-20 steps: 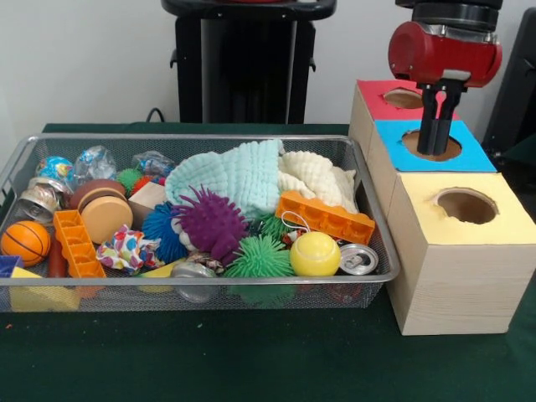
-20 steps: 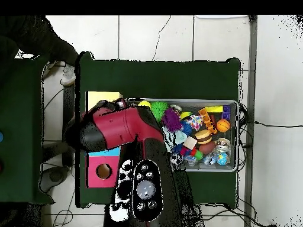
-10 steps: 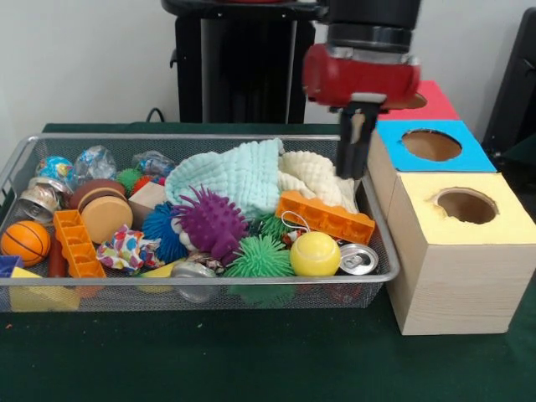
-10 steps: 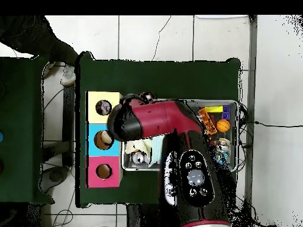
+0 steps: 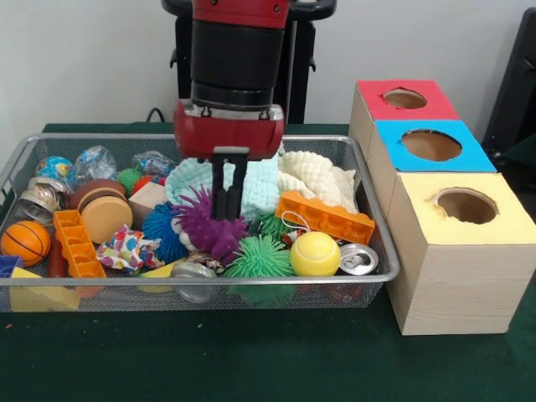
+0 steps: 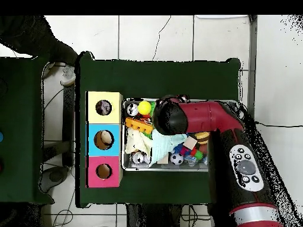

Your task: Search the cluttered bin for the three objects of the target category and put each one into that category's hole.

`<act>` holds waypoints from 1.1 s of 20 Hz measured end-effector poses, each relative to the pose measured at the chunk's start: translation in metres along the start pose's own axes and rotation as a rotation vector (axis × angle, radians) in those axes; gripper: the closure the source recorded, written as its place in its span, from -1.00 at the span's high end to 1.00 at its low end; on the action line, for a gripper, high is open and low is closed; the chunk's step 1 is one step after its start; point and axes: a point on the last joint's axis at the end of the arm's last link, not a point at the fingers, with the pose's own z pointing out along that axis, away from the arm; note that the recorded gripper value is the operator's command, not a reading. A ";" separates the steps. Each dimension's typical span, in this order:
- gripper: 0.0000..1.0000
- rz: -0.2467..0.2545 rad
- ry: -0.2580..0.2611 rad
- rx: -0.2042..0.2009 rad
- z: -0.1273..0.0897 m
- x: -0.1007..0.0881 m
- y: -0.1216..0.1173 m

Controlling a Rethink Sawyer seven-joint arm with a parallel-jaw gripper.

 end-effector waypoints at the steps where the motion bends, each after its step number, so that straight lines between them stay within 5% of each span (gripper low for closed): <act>1: -1.00 0.001 0.002 -0.004 0.003 0.002 -0.002; 10: -1.00 -0.031 0.011 -0.037 0.028 0.017 -0.003; 16: -1.00 -0.074 0.018 -0.021 0.034 0.025 -0.003; 22: -1.00 -0.065 0.006 -0.035 0.040 0.029 -0.014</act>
